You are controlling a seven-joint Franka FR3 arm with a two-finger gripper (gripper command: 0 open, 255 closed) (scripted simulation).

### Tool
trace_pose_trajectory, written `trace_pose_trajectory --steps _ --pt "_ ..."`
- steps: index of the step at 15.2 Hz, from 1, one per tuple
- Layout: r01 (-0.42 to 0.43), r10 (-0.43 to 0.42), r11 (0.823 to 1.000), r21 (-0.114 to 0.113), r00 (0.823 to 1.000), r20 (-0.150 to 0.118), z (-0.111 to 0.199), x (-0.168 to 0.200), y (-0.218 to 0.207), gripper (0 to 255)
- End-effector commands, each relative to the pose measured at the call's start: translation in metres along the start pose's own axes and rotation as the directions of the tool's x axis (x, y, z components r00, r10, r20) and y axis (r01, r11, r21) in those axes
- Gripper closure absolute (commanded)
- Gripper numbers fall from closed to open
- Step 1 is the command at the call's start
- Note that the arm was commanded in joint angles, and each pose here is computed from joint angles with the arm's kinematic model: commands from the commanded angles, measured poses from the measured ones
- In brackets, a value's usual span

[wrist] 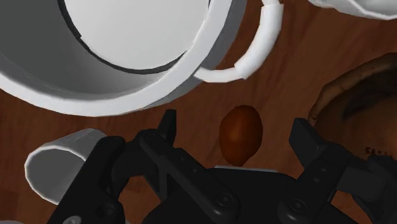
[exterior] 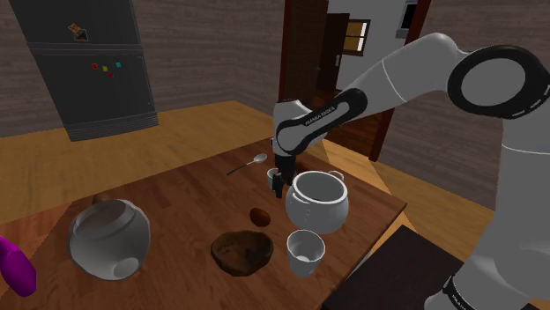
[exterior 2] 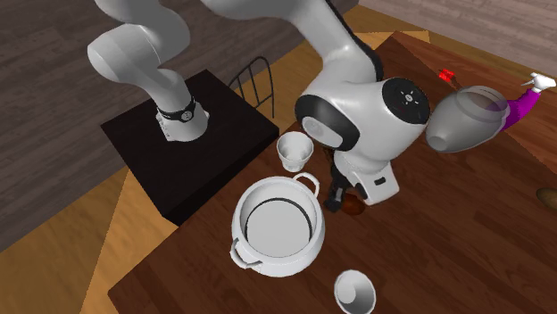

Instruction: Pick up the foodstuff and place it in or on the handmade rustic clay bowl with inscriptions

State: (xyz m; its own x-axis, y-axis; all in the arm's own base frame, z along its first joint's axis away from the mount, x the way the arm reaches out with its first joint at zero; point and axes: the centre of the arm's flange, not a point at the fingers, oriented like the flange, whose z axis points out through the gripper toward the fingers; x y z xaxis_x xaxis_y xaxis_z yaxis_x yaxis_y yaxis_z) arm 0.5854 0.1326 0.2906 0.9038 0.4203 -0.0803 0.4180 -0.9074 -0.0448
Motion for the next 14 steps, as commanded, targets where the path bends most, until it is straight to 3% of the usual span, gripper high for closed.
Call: trace_pose_trajectory --steps 1,9,14 --pt "0.022 -0.022 1.0 0.006 1.0 0.007 0.02 0.016 -0.005 0" --pt "0.108 -0.109 0.994 0.032 0.993 0.034 0.099 0.087 -0.027 0" --pt "0.109 -0.11 0.994 0.032 0.993 0.035 0.121 0.087 -0.028 0"
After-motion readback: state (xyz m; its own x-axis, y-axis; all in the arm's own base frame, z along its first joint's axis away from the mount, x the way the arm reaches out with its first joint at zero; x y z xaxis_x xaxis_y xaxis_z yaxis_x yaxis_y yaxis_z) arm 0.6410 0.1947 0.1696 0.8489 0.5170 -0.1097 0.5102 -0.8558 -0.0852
